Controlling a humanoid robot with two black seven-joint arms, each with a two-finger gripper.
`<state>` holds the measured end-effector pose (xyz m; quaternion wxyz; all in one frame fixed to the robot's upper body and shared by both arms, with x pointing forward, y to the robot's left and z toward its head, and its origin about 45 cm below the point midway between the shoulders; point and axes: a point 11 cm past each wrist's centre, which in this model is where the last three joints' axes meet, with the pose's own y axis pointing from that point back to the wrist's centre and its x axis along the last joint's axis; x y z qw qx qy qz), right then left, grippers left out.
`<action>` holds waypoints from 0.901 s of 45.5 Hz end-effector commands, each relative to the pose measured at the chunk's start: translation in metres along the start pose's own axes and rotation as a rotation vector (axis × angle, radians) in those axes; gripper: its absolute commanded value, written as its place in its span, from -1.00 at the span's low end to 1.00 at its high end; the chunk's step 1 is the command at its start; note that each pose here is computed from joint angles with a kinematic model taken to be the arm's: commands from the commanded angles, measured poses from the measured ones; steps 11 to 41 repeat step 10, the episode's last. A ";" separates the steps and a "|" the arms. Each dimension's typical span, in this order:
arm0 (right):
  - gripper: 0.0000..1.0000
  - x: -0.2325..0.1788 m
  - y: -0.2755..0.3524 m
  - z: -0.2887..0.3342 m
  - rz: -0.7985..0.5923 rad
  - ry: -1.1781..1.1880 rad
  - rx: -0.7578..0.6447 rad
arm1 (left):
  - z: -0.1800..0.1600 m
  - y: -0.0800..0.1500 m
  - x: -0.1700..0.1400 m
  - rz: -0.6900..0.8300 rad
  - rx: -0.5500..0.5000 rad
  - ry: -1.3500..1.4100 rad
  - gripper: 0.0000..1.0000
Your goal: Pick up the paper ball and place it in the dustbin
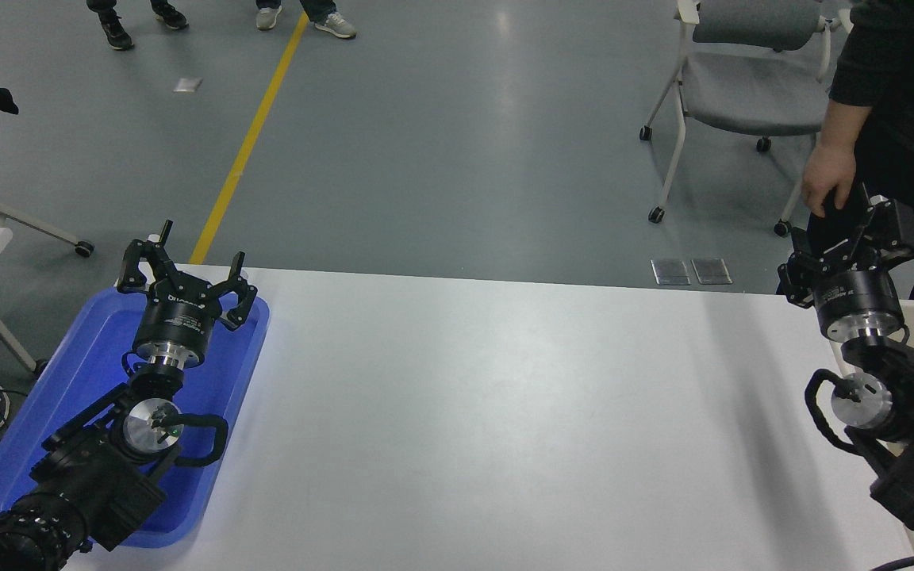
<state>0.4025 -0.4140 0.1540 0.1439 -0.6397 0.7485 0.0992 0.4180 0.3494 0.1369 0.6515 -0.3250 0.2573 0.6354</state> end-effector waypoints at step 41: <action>1.00 -0.004 0.006 0.012 -0.001 -0.012 -0.014 | 0.000 0.000 0.000 0.000 0.000 -0.001 1.00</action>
